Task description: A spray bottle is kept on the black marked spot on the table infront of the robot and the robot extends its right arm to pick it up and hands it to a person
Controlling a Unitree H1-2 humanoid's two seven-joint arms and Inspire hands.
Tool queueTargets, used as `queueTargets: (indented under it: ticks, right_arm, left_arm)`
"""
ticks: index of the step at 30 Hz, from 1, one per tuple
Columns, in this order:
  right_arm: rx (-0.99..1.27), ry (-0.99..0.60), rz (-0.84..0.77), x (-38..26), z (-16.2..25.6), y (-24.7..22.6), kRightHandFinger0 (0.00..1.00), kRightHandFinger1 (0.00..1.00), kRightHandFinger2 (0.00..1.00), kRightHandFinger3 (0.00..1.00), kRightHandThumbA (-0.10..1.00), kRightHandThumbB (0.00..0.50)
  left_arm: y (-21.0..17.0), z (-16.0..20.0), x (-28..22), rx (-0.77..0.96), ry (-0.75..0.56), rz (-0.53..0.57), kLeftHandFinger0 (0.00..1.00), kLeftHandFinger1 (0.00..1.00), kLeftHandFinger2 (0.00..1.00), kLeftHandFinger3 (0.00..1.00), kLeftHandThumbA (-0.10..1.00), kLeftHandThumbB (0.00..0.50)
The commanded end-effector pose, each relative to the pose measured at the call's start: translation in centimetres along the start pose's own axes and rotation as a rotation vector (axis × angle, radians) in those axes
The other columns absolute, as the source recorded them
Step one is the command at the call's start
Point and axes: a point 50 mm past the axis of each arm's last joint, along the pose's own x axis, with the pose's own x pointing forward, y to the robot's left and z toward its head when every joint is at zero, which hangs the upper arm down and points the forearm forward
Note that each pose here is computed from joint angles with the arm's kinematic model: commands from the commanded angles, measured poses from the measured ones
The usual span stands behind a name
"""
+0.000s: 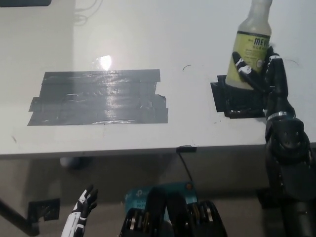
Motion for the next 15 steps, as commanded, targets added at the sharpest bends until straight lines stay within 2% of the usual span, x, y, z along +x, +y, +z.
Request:
queueTargets:
  ticks: [1,4,8,11,15]
  right_arm:
    - [-0.011,-0.139,0.132,0.5,6.5,3.3,0.00,0.39,0.70,0.69,-0.10,0.137]
    - [-0.023,-0.157,0.172,0.2,6.7,4.6,0.00,0.37,0.69,0.69,-0.10,0.134]
    - [-0.004,-0.099,0.231,0.0,7.1,8.1,0.04,0.44,0.75,0.75,-0.10,0.140]
    - [-0.008,-0.076,0.250,0.2,7.2,10.0,0.01,0.43,0.76,0.75,-0.10,0.130]
    - [0.013,-0.043,0.263,0.6,6.5,12.0,0.00,0.39,0.70,0.73,-0.10,0.121]
  left_arm:
    - [0.5,0.4,-0.1,0.027,-0.033,-0.014,1.00,1.00,1.00,1.00,1.00,0.364]
    - [0.4,0.4,-0.3,0.031,-0.033,-0.017,1.00,1.00,1.00,1.00,1.00,0.353]
    - [0.1,0.2,-0.6,0.028,-0.033,-0.009,1.00,1.00,1.00,1.00,1.00,0.365]
    - [0.2,0.4,-0.3,0.022,-0.031,-0.011,1.00,1.00,1.00,1.00,1.00,0.373]
    - [0.3,0.6,-0.1,0.027,-0.032,-0.009,1.00,1.00,1.00,1.00,1.00,0.374]
